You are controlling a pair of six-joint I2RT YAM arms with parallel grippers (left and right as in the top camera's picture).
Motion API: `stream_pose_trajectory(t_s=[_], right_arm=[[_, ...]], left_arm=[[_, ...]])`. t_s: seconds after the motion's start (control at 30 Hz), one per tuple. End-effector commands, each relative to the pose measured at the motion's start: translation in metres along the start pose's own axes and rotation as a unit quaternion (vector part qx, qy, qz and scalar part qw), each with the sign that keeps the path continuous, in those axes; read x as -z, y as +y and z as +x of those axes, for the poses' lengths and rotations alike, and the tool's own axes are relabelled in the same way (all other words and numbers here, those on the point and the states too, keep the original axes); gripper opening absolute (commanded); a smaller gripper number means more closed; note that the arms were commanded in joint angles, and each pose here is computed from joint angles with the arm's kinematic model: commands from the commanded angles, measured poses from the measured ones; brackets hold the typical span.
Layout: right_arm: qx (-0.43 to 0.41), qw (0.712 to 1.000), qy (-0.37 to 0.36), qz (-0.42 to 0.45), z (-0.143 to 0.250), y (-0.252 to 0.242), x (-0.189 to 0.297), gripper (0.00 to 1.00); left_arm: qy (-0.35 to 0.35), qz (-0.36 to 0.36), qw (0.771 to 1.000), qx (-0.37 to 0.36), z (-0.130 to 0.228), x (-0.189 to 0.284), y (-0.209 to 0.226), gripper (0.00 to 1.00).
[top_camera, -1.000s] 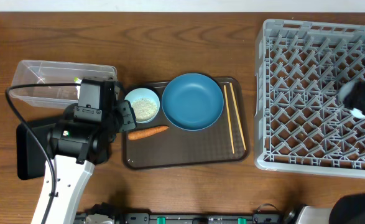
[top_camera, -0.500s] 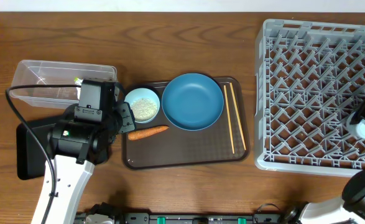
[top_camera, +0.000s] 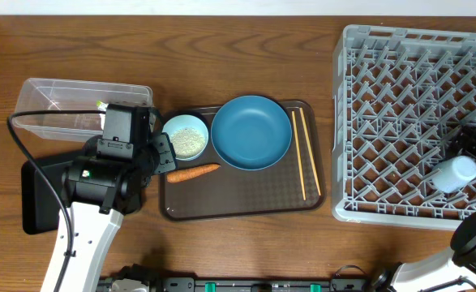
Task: Sort waste into correct bins and load items into the dishwasher rack
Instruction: 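Place the light-blue cup into the dish rack with the right gripper, then move the left gripper to the light-blue rice bowl and grasp it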
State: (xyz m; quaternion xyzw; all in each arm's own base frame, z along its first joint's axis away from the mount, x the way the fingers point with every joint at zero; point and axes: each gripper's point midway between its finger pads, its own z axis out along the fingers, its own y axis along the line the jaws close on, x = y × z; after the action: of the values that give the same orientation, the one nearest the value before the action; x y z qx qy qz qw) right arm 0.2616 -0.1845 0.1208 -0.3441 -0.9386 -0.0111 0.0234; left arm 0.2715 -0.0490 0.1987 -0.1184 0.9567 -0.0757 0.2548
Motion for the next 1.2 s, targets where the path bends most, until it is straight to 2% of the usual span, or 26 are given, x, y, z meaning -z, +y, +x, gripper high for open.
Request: stream_pose_trajectory(t_s=[0.0,0.2,0.33,0.43,0.57,0.7,0.9,1.17], right_arm=[[-0.002,0.999,-0.012,-0.043,-0.006,0.014,0.007,0.99],[0.09,0.984,-0.077,-0.132,-0.01,0.066,0.047,0.99],[0.197,0.948,-0.148,-0.201,0.0,0.122,0.089,0.99],[0.28,0.918,-0.185,-0.213,0.017,0.16,0.109,0.99],[0.347,0.894,-0.177,-0.221,0.043,0.198,0.11,0.99],[0.384,0.886,-0.154,-0.209,0.063,0.219,0.097,0.99],[0.401,0.887,-0.146,-0.173,0.069,0.223,0.084,0.99],[0.4,0.888,-0.147,-0.171,0.068,0.222,0.084,0.99]], left_arm=[[-0.004,-0.006,1.0,-0.003,-0.003,0.002,0.003,0.43],[-0.005,-0.006,1.0,-0.003,-0.003,0.002,0.003,0.48],[-0.002,-0.008,1.0,-0.003,-0.003,-0.001,0.002,0.52],[-0.002,-0.007,1.0,-0.003,-0.008,-0.007,0.0,0.52],[0.005,-0.01,1.0,-0.022,-0.017,-0.03,-0.005,0.52],[0.034,-0.014,0.998,-0.057,-0.017,-0.065,-0.012,0.52],[0.104,-0.026,0.986,-0.129,0.006,-0.119,-0.021,0.52],[0.155,-0.035,0.974,-0.159,0.031,-0.154,-0.027,0.52]])
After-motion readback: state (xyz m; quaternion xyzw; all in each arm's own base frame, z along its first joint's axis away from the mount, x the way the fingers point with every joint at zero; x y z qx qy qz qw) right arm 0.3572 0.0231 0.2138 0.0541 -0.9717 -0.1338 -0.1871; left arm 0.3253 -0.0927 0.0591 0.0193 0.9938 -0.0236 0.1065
